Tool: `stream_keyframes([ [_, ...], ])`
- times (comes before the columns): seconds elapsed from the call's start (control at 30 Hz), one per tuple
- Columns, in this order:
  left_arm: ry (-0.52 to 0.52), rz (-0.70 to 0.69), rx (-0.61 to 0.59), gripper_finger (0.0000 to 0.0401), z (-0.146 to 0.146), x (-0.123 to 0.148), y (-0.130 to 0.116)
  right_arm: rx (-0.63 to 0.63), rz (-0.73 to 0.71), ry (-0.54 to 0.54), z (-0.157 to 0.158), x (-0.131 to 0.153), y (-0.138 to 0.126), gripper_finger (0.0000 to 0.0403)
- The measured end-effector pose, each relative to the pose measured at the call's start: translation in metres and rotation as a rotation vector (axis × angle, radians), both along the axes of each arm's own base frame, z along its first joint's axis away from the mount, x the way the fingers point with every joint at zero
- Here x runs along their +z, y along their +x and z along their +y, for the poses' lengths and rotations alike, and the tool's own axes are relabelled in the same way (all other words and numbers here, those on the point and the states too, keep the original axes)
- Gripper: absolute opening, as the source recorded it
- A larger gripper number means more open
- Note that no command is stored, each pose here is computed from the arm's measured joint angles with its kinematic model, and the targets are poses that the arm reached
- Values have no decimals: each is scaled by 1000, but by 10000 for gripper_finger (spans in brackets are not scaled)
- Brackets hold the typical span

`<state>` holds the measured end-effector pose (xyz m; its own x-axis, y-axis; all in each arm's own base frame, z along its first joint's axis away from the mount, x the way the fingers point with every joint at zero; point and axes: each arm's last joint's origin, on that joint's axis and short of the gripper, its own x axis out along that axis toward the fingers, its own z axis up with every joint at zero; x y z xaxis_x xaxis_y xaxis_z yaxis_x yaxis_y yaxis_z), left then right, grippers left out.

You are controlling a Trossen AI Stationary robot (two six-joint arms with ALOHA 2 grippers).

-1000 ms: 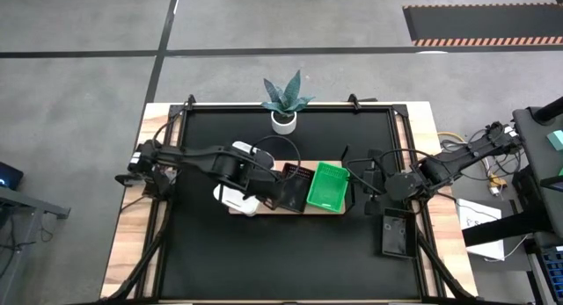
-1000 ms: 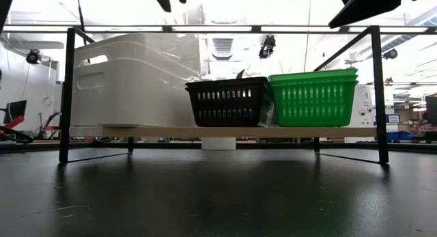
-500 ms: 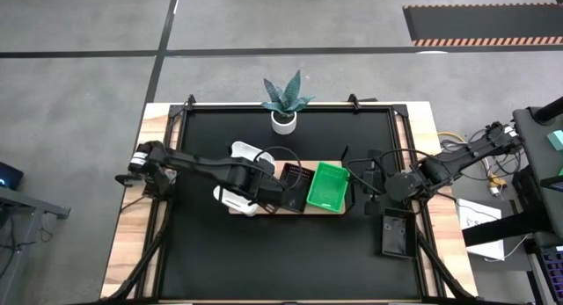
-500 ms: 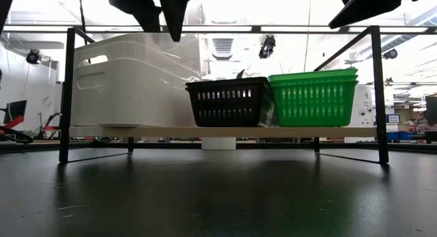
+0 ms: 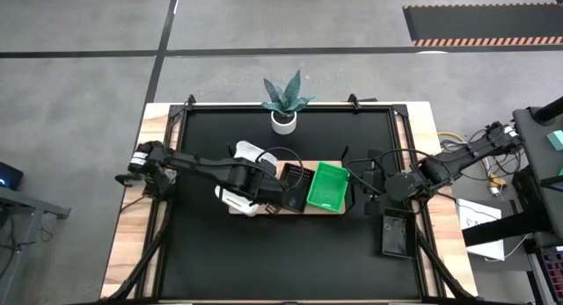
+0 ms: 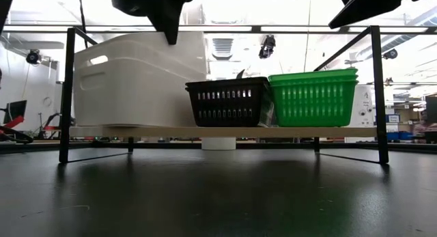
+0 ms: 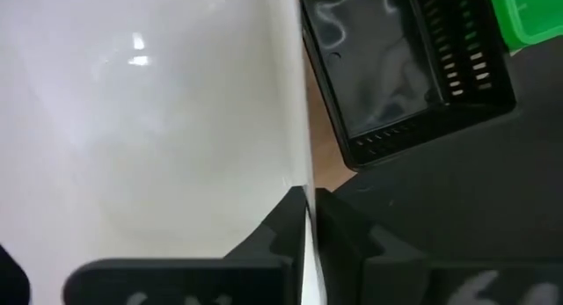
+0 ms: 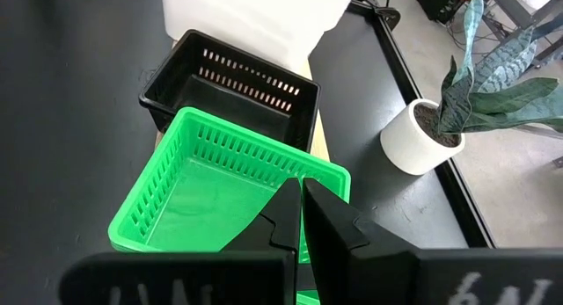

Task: Stack baskets on shelf by color
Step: Stack the white bin on top of the other white bins on the shelf

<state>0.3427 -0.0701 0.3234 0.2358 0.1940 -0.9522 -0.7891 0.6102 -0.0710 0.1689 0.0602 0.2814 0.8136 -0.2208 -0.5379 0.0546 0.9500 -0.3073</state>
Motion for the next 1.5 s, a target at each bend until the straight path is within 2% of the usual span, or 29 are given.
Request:
stream_keyframes([
  [0.13,-15,-7,12,2,0,2,0,0,0,0,0,0,0,9],
  [0.33,-106,-14,3,1,-1,11,-1,0,0,0,0,0,0,9],
  [1.13,-332,131,-61,0,5,17,-14,4,-3,-4,0,0,0,9],
  [1.5,-335,165,-60,0,14,19,-18,3,-3,-4,0,0,0,9],
])
